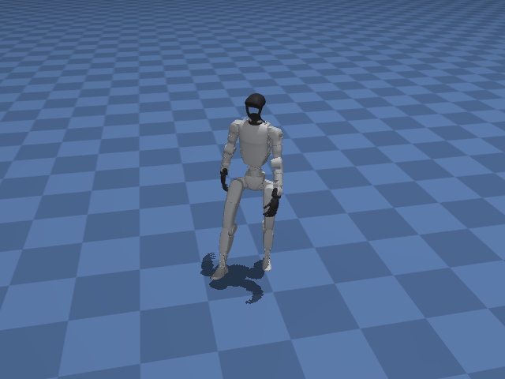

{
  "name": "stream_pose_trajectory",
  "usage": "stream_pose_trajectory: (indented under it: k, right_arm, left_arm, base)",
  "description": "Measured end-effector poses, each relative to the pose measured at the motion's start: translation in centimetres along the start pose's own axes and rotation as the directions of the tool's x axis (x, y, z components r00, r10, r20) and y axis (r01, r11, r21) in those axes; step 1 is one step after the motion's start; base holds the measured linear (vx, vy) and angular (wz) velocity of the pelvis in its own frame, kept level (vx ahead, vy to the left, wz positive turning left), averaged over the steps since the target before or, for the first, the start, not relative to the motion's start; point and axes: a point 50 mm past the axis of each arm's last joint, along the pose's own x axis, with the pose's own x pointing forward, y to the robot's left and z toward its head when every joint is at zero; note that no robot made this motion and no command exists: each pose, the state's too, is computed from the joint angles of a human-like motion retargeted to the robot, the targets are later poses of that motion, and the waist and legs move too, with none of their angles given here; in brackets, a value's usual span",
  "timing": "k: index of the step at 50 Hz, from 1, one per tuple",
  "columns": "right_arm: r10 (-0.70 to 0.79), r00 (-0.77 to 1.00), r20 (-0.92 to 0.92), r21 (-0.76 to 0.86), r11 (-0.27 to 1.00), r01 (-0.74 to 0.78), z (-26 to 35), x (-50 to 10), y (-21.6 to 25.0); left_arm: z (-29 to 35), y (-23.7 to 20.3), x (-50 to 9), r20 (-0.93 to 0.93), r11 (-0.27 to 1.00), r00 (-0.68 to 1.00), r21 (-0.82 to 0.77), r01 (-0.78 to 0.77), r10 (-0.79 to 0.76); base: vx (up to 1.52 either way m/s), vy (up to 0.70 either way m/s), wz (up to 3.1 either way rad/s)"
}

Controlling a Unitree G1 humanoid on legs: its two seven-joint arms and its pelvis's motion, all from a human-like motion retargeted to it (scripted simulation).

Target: Walk

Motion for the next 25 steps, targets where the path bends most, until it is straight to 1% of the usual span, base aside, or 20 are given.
stream_pose_trajectory:
  k: [3,5,8,10,11,13,18,22,25]
  right_arm:
    - [-0.012,1.0,-0.011,0.01,1.0,0.012,0.2,0.0,-0.6]
    - [-0.014,1.0,-0.01,0.026,1.0,0.015,0.4,0.0,-0.6]
    - [-0.009,1.0,0.004,0.044,0.999,0.008,1.0,0.1,0.0]
    - [-0.02,0.999,0.029,0.052,0.998,0.019,2.0,0.2,-0.3]
    - [-0.031,0.998,0.06,0.043,0.999,0.028,3.2,0.3,-0.7]
    - [-0.045,0.991,0.128,0.018,0.999,0.043,5.7,0.4,-1.1]
    - [-0.058,0.949,0.311,-0.087,0.992,0.09,12.1,-0.1,-1.4]
    - [-0.095,0.875,0.474,-0.135,0.975,0.179,17.6,-1.4,-2.2]
    - [-0.116,0.803,0.585,-0.111,0.969,0.221,20.9,-2.7,-2.8]
  left_arm:
    - [2.9,1.5,0.4,0.102,0.999,0.994,0.014,-0.033,0.031]
    - [3.6,1.8,0.5,0.124,0.999,0.992,0.033,-0.034,0.029]
    - [2.6,0.9,0.5,0.081,0.997,0.997,0.072,0.01,-0.016]
    - [1.6,-0.8,0.4,0.043,0.995,0.998,0.083,0.051,-0.054]
    - [0.8,-1.2,0.3,0.018,0.995,0.998,0.077,0.055,-0.057]
    - [-1.2,-1.8,-0.2,-0.052,0.996,0.997,0.066,0.067,-0.063]
    - [-8.4,-4.4,-3.1,-0.264,0.994,0.959,-0.016,0.106,-0.106]
    - [-14.6,-6.4,-7.4,-0.447,0.988,0.884,-0.127,0.088,-0.136]
    - [-18.5,-7.4,-10.9,-0.58,0.984,0.8,-0.163,0.073,-0.155]
  base:
    - [0.91,-0.51,-0.59]
    - [0.92,0.0,-0.31]
    - [1.15,0.23,0.82]
    - [0.82,0.67,1.87]
    - [0.63,0.6,1.41]
    - [0.73,0.05,0.52]
    - [1.0,-0.4,-0.34]
    - [0.78,-0.13,-0.75]
    - [0.93,0.02,-0.48]
